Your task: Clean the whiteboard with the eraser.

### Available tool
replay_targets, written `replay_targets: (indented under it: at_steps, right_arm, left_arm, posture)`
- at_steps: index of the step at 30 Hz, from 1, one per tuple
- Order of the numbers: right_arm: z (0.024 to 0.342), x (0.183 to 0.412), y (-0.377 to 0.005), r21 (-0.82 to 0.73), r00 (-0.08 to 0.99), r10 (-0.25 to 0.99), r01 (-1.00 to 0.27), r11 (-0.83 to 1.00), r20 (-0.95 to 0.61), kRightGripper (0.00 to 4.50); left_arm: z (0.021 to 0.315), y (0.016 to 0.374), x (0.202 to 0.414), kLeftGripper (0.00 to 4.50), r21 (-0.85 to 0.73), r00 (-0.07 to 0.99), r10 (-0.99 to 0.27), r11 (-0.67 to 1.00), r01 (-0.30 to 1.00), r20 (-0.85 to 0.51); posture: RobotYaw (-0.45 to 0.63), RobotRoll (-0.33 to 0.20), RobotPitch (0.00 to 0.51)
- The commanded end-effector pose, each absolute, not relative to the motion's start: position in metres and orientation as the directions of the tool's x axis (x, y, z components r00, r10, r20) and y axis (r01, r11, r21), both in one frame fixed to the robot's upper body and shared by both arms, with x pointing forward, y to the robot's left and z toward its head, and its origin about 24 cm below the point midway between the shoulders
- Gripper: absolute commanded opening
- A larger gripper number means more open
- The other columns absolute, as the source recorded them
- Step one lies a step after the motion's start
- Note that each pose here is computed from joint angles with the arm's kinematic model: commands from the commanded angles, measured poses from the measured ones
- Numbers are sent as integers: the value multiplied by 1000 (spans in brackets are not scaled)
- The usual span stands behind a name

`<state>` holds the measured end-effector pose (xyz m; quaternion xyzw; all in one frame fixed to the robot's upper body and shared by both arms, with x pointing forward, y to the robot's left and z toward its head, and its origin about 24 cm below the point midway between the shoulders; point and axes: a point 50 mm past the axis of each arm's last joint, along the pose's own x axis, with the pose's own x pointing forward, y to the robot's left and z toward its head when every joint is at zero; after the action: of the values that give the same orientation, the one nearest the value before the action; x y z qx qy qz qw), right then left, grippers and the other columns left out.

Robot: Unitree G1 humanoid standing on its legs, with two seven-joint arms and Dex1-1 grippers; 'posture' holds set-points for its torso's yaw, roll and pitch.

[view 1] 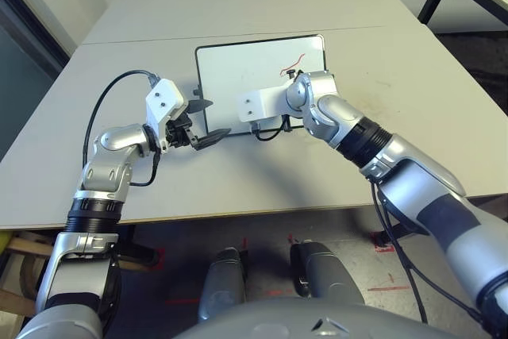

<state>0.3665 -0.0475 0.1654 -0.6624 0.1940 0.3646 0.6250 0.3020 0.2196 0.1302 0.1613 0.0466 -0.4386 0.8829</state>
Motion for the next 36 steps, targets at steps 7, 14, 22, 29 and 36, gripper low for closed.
replay_targets:
  at_steps: [7, 14, 22, 29, 36]
  right_arm:
    - [182, 374, -79, -692, 679, 139, -716, -89, -721, 394]
    - [229, 379, -94, -721, 703, 165, -687, -90, -691, 394]
    - [265, 405, -114, -769, 758, 131, -636, -74, -639, 394]
    - [253, 416, -118, -745, 737, 114, -663, -72, -667, 394]
    - [242, 420, -112, -739, 730, 120, -671, -65, -673, 394]
  left_arm:
    - [132, 214, 305, 4500, 251, 598, -769, 548, 798, -223]
    - [133, 213, 309, 4500, 258, 592, -775, 539, 802, -222]
    - [135, 214, 319, 4500, 302, 616, -758, 549, 779, -212]
    - [137, 218, 323, 4500, 333, 643, -742, 568, 753, -190]
    - [134, 223, 320, 4500, 338, 653, -732, 576, 745, -194]
  posture:
    - [-118, 0, 67]
    - [-131, 0, 59]
    - [-128, 0, 48]
    - [-105, 0, 47]
    - [-84, 0, 54]
